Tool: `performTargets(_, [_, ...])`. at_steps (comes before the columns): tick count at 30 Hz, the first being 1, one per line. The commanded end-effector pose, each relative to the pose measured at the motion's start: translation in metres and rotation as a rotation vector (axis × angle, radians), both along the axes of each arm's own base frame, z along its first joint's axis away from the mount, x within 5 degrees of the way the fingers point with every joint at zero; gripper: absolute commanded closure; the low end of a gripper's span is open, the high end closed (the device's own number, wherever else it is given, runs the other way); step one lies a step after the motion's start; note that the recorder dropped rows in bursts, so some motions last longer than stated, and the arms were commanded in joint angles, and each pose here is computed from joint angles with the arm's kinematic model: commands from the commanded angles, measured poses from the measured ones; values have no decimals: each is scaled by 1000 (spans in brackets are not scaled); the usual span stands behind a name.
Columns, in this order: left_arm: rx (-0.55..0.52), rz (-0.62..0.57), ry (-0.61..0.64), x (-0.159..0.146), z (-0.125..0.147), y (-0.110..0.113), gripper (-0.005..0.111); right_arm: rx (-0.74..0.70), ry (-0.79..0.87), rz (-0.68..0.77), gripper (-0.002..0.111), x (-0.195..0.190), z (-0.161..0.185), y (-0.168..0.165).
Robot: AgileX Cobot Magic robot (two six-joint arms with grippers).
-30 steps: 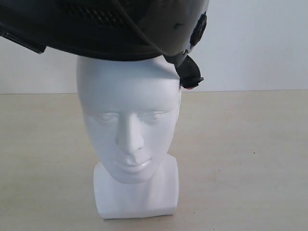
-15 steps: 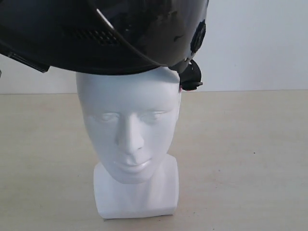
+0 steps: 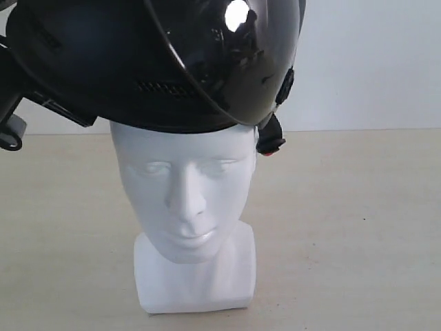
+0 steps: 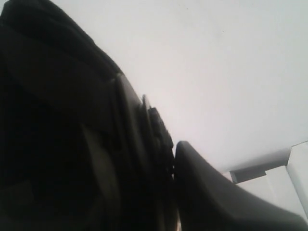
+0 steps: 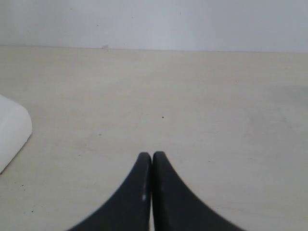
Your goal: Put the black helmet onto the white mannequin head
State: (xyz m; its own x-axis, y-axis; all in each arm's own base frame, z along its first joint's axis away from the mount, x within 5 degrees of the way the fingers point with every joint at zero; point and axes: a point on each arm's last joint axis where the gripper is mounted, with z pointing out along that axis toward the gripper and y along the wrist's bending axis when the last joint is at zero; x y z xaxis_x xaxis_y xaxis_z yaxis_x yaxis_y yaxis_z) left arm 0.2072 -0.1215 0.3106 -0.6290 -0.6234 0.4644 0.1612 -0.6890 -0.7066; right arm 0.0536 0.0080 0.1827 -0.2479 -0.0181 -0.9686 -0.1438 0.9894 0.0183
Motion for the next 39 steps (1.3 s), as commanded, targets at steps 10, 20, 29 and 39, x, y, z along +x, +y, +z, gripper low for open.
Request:
performTargets(10, [61,-10,112,-5,-29,5,102,-4,-13,-3,108,0,1,0])
performTargets(20, [93,-6,173,-13,-47,10,102,-4,-13,-3,108,0,1,0])
performTargets(29, [119,10,240,-27,-67,21,102,-4,-13,-3,108,0,1,0])
performTargets(39, [151,10,267,-36,-77,26,102,-4,-13,-3,108,0,1,0])
